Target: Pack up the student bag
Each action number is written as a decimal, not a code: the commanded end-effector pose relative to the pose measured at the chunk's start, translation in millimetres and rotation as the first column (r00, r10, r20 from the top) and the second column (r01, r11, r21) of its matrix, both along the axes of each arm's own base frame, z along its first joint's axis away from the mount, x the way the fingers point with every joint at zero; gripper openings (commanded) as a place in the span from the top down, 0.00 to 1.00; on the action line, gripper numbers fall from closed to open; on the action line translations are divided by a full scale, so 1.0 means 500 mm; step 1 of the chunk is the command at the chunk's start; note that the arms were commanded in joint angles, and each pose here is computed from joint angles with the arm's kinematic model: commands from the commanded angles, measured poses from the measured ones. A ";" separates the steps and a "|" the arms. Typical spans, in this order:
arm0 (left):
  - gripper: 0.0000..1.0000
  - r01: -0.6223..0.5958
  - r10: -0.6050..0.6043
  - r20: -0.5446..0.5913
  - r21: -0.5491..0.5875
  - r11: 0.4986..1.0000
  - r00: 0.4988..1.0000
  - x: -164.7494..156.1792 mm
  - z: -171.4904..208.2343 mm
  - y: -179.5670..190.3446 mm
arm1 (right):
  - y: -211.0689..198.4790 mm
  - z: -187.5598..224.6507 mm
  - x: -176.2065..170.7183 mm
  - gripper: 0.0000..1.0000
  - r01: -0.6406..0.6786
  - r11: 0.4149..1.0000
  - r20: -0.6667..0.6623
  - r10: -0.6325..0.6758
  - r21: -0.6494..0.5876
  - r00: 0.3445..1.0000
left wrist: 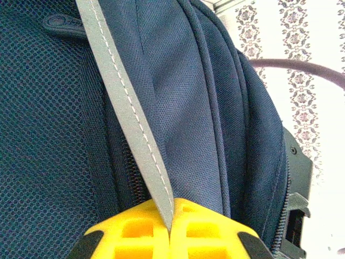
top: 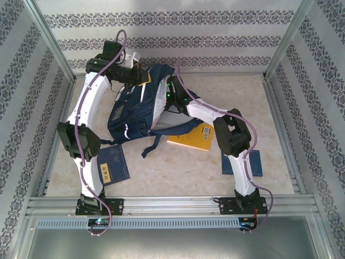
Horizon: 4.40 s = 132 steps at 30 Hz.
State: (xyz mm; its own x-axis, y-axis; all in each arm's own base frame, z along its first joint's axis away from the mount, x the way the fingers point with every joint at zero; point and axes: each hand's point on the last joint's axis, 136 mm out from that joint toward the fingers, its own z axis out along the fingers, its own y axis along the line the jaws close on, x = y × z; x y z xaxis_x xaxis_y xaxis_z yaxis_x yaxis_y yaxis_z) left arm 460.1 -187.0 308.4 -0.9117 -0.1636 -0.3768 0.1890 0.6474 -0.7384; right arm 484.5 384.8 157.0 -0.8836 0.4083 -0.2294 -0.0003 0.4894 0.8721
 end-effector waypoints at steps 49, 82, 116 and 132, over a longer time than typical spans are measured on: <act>0.73 0.107 -0.085 -0.102 0.238 0.965 0.991 -0.202 -0.378 -0.241 | -0.533 -0.228 -0.385 0.35 0.130 0.964 -0.390 -0.215 -0.231 0.896; 0.95 0.249 -0.134 -0.300 0.387 0.888 0.944 -0.271 -0.633 -0.254 | -0.488 -0.196 -0.327 0.65 0.121 0.977 -0.346 -0.177 -0.177 0.922; 0.40 0.048 -0.298 0.435 0.499 0.865 0.850 -0.268 -0.051 -0.114 | -0.410 0.311 -0.453 1.00 0.052 0.757 0.494 0.372 -0.651 0.786; 0.28 0.425 -0.630 0.586 0.466 0.776 0.509 -0.404 -0.036 -0.186 | -0.320 0.353 -0.587 1.00 -0.097 0.670 0.633 0.731 -0.736 0.253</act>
